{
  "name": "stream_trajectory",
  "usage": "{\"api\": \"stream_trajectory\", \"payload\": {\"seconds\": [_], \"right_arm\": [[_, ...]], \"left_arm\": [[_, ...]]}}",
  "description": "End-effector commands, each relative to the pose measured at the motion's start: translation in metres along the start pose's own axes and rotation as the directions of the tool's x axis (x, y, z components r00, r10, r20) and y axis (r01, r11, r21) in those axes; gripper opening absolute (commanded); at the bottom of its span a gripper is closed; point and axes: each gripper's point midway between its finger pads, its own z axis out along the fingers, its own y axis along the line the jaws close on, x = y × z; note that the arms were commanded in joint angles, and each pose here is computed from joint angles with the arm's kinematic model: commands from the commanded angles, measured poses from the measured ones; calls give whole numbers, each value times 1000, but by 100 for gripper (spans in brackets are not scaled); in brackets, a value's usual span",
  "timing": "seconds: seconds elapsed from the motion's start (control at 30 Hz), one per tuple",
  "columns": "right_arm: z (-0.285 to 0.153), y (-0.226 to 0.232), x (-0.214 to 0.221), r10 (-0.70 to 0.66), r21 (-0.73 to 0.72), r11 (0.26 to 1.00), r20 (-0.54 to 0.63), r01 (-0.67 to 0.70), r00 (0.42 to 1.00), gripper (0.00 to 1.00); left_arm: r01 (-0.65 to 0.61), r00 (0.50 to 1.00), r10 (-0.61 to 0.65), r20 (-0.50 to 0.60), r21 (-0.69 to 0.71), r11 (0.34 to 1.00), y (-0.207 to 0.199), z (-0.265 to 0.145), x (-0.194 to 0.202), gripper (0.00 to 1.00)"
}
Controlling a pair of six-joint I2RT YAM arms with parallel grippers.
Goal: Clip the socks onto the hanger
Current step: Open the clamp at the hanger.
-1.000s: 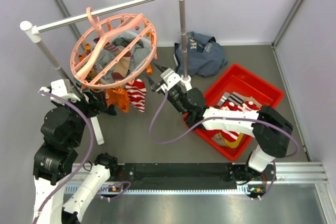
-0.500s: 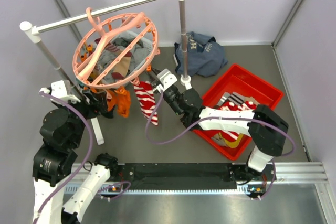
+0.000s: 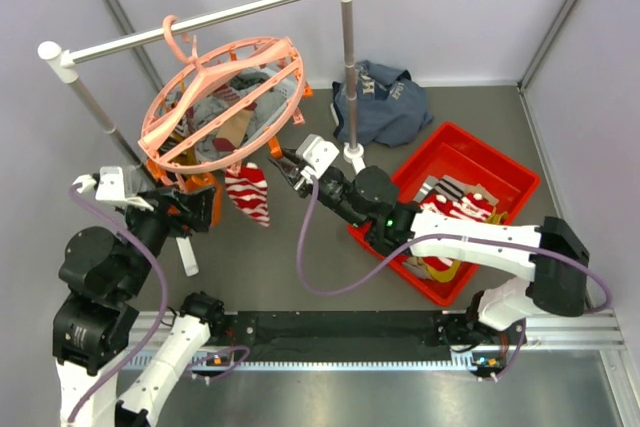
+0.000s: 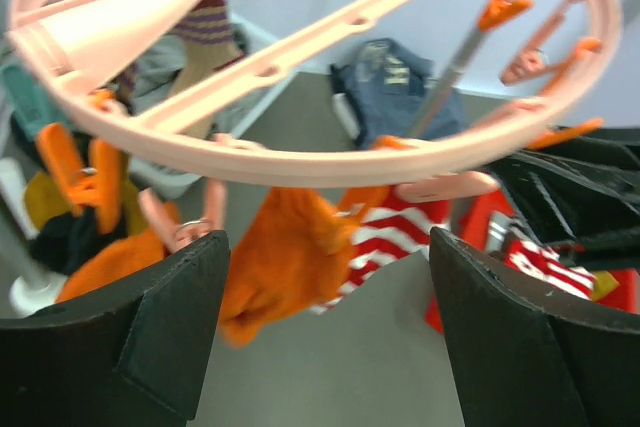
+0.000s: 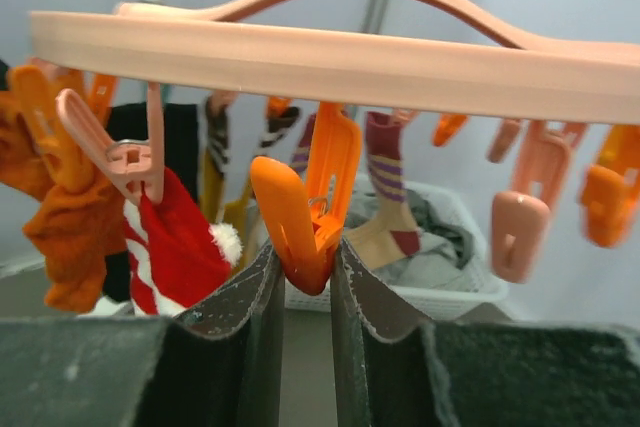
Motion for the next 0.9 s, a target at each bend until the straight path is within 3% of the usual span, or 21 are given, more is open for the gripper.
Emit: {"api": "stream_trajectory", "payload": {"seconds": [0.0, 0.2, 0.5, 0.87], "right_arm": [[-12, 28, -28, 132, -182, 973, -74, -144, 988, 0], [-18, 47, -44, 197, -292, 930, -115, -222, 974, 0], [-15, 51, -47, 253, -285, 910, -192, -300, 948, 0], [-7, 53, -41, 309, -252, 893, -262, -373, 914, 0]], "left_arm": [[-44, 996, 23, 89, 245, 968, -45, -22, -26, 85], [-69, 987, -3, 158, 450, 890, -80, -38, -33, 87], [-4, 998, -32, 49, 600, 800, -114, -5, -23, 89], [120, 990, -144, 10, 495, 861, -105, 45, -34, 93]]}}
